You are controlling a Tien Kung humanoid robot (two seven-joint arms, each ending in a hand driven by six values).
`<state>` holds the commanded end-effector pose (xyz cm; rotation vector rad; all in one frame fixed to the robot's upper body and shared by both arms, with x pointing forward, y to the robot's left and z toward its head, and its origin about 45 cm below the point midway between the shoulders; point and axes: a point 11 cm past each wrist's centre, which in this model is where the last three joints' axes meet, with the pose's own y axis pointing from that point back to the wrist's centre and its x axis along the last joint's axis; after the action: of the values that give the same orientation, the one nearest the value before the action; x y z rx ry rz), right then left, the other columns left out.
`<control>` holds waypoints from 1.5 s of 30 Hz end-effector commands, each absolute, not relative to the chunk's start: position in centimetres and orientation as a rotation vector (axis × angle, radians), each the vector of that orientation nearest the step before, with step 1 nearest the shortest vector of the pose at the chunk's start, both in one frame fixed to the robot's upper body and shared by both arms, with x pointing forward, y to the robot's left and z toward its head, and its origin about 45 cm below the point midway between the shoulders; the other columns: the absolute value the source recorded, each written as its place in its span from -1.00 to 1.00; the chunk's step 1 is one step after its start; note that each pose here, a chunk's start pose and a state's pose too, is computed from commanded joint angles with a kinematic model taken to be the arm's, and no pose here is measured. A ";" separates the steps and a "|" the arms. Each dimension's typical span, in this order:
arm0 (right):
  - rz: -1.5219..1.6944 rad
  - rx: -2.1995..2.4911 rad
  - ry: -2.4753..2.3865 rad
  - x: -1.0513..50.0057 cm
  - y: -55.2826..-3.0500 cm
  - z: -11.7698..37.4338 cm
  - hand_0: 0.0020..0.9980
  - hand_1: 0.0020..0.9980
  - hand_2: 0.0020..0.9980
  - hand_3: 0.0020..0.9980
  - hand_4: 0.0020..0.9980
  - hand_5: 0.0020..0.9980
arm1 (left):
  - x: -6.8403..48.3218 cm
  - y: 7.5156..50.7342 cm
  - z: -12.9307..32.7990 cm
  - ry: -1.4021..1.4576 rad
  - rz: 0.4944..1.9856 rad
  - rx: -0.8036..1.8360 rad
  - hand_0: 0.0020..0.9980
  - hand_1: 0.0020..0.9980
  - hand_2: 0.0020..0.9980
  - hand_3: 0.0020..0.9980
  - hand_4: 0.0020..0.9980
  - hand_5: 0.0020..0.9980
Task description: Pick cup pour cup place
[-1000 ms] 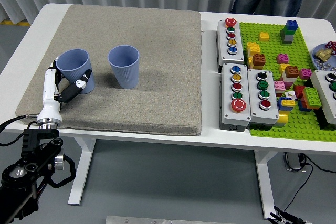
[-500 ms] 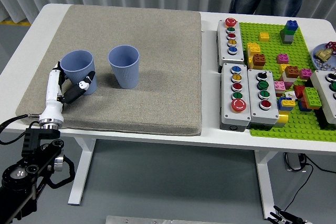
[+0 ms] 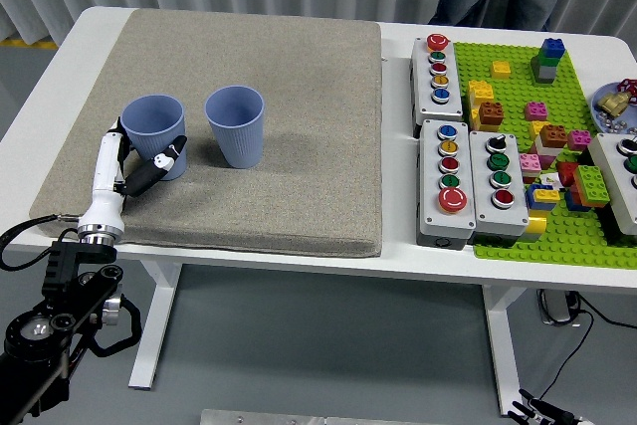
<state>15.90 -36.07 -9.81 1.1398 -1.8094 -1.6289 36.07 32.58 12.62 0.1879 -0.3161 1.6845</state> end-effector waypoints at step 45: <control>-1.637 1.134 -1.791 15.5 -35.9 -10.0 0.53 0.38 0.47 0.23 -0.54 -0.68 | 33.4 34.6 12.4 -0.346 1.709 0.211 0.32 0.44 0.83 0.88 0.88 -0.07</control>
<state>15.47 -35.86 -9.97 1.1344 -1.7913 -1.6368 33.40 34.56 12.42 0.2106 -0.3456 1.7094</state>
